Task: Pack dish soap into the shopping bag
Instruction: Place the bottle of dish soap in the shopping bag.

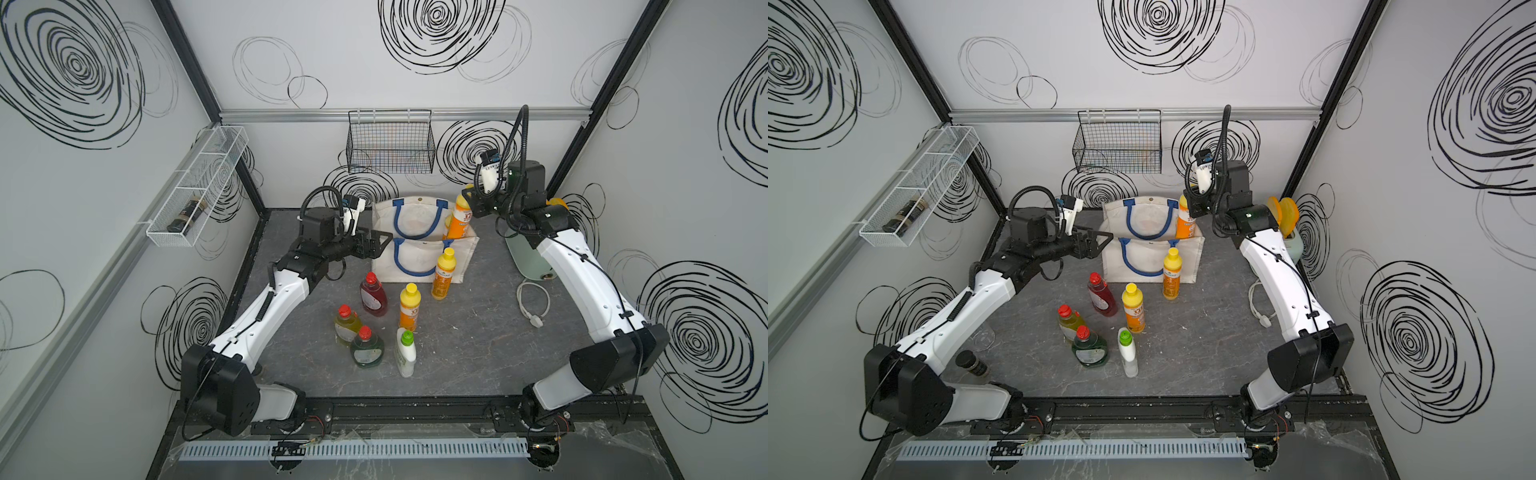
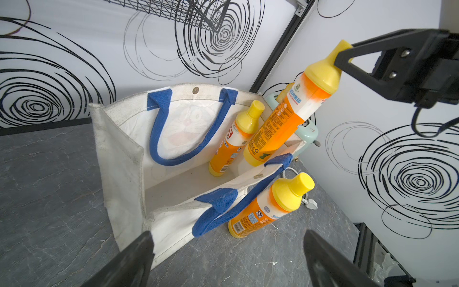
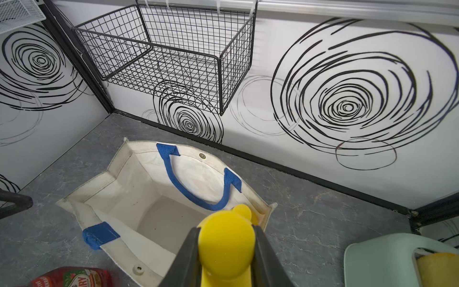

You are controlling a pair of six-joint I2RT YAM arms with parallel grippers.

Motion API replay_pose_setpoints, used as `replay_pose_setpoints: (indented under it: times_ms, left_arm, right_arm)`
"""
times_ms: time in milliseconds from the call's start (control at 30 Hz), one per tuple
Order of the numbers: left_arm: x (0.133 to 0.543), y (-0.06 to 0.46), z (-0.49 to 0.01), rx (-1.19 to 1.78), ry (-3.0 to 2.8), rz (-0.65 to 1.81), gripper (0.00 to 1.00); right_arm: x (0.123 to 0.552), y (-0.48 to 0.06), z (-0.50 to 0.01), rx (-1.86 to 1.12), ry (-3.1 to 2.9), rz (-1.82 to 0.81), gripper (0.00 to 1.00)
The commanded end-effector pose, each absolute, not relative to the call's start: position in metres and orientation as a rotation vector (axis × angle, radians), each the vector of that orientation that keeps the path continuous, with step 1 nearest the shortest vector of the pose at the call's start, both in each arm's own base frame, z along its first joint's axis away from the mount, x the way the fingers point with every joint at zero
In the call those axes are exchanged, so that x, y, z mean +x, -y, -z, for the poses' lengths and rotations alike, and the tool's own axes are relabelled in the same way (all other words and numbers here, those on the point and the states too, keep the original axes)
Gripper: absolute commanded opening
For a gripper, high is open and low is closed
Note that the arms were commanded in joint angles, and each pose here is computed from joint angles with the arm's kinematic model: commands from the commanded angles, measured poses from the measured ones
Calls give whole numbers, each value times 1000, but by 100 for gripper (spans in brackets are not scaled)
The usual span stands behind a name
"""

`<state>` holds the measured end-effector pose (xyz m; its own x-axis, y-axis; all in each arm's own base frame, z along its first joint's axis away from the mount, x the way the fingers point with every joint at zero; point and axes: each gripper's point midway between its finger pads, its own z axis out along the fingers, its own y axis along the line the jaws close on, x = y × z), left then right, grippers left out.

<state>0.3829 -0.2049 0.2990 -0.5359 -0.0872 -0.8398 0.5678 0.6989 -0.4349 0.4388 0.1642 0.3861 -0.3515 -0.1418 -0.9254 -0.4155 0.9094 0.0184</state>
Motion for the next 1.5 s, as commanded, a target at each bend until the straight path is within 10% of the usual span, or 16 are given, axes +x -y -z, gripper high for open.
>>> replay_pose_setpoints:
  times_ms: [0, 1467]
  left_arm:
    - [387, 206, -307, 380, -1926, 893, 96]
    - [386, 209, -306, 381, -1927, 891, 96]
  right_arm:
    - [425, -155, -461, -376, -1681, -281, 0]
    - [427, -160, -339, -365, -1822, -251, 0]
